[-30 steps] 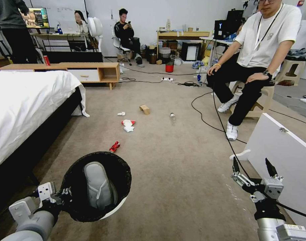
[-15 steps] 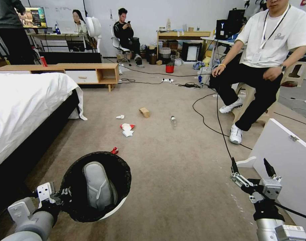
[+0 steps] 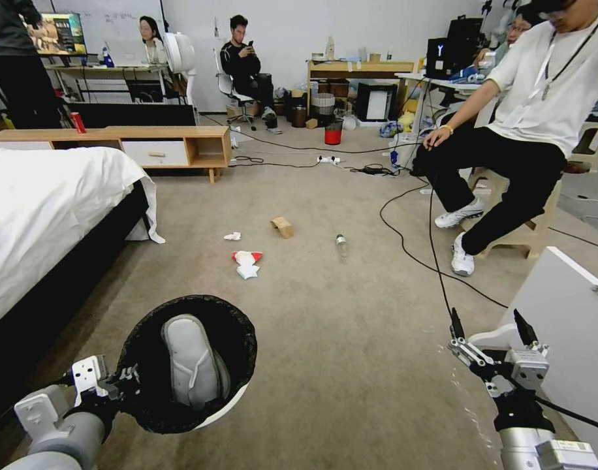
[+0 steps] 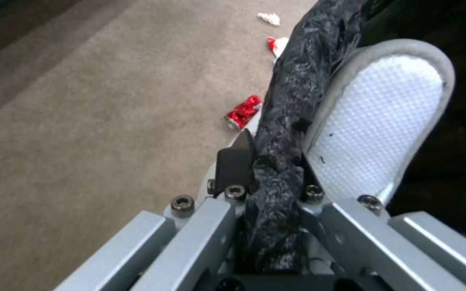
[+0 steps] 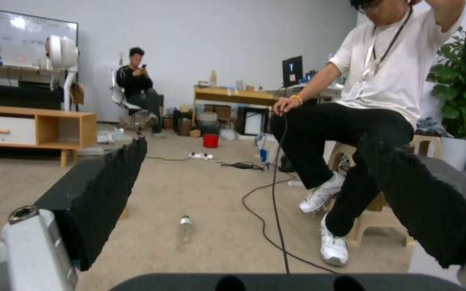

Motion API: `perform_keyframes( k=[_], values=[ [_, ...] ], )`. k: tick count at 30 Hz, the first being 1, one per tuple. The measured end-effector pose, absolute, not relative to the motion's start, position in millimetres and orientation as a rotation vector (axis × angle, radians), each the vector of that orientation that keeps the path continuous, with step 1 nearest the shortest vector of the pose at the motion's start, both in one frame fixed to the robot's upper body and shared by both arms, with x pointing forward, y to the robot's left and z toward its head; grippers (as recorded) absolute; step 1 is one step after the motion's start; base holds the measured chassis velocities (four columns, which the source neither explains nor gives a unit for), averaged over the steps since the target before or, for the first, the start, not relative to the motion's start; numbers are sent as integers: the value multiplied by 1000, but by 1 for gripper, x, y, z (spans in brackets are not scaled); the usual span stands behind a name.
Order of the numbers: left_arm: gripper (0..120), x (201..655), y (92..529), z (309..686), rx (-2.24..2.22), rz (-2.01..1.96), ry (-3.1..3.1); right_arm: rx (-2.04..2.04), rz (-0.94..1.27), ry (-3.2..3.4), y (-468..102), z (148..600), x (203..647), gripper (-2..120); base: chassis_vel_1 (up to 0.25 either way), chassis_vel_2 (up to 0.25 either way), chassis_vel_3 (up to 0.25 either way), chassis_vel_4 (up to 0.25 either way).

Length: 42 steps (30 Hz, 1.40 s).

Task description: Pick up the trash bin and place the garbage on the floor into it.

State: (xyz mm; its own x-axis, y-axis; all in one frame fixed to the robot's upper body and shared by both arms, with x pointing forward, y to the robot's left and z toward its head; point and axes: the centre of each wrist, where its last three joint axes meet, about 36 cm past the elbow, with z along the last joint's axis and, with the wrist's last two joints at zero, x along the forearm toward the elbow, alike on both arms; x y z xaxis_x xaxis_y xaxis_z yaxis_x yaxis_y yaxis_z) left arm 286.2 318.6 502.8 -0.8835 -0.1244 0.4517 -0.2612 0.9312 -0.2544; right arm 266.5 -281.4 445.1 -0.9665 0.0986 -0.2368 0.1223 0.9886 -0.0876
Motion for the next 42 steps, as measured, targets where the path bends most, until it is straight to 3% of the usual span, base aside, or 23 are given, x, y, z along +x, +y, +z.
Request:
perform_keyframes(
  k=[28, 42],
  values=[
    [2, 290, 324, 496, 252, 499, -2627, 118, -131, 2893, -282, 443, 272, 100, -24, 25, 27, -23],
    [2, 290, 324, 496, 258, 501, -2628, 119, -127, 2893, -283, 444, 274, 100, 71, 64, 69, 62]
  ],
)
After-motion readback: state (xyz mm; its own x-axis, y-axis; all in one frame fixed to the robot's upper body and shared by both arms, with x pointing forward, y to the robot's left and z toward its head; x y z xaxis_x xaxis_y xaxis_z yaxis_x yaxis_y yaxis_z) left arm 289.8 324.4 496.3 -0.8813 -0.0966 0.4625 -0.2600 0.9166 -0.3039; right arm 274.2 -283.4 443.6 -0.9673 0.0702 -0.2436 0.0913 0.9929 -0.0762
